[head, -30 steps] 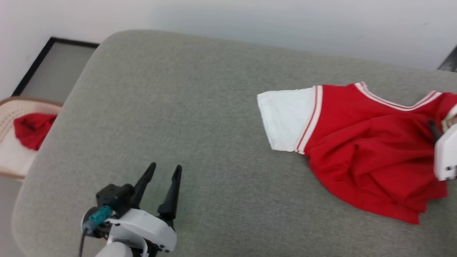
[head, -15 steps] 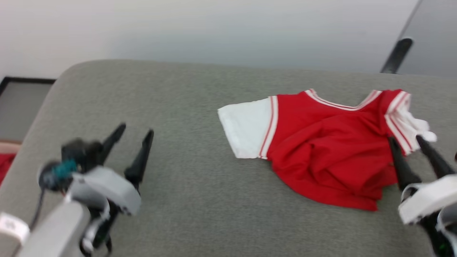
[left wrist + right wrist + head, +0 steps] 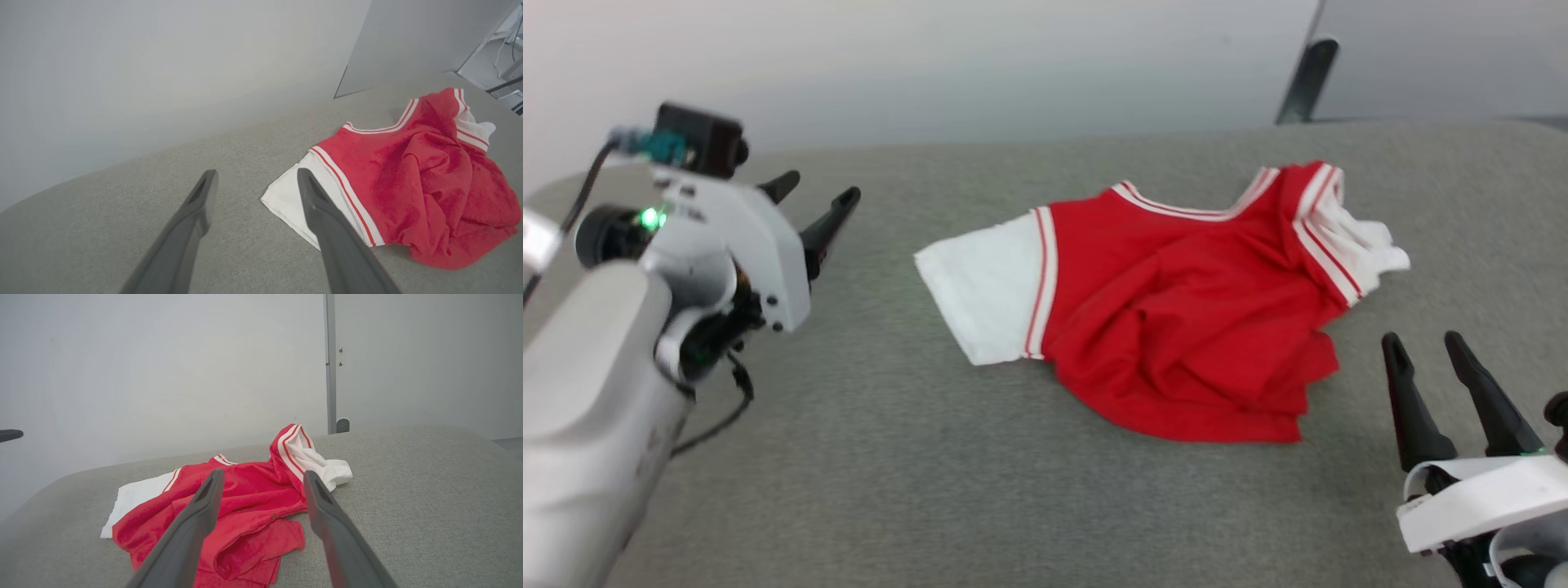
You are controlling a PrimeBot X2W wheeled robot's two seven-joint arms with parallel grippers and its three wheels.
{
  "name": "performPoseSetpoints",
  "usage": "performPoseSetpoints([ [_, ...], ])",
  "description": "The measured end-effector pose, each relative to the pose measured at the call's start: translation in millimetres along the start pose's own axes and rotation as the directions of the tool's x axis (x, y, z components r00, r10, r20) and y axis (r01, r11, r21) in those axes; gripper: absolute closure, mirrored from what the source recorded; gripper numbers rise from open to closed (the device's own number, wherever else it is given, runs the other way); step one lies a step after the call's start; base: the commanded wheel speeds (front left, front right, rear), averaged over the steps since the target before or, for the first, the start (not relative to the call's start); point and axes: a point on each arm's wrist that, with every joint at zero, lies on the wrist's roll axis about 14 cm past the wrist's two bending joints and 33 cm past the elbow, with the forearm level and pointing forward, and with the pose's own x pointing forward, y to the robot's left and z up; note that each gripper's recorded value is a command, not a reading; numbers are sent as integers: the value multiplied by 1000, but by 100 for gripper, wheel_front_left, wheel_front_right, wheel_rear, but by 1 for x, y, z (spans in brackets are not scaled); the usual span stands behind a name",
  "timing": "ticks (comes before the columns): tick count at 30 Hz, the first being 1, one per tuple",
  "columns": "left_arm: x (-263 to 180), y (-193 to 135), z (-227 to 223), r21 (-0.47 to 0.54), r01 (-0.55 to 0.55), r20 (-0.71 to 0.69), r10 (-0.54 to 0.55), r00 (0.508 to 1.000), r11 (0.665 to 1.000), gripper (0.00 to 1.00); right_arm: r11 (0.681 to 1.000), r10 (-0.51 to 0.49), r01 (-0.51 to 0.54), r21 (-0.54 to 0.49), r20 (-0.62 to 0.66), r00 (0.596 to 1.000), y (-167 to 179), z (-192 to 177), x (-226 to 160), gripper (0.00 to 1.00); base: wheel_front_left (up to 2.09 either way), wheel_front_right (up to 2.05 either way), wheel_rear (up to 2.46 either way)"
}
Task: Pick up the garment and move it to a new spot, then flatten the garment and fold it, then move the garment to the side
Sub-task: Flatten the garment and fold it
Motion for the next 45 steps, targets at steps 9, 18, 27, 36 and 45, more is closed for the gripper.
performPoseSetpoints([
  [9, 59, -6, -46, 30, 62, -337, -49, 940, 998, 0, 999, -37, 37, 7, -6, 999, -10, -7, 7, 0, 0, 0, 0],
  [18, 109, -7, -95, 15, 110, -456, -91, 885, 994, 0, 992, -128, 128, 1, -50, 990, -38, -30, 6, 0, 0, 0, 0],
  [27, 134, -34, -141, -72, 181, -566, -190, 802, 981, 0, 984, -178, 177, -27, -73, 981, -53, -37, 4, 0, 0, 0, 0],
  [36, 127, -49, -143, -111, 236, -592, -255, 764, 965, 100, 989, -133, 127, -71, -97, 986, -49, -35, 14, 0, 0, 0, 0],
  [45, 128, -61, -140, -101, 284, -566, -290, 772, 953, 100, 939, -32, -94, -332, -353, 935, -63, -26, 75, 0, 0, 0, 0],
])
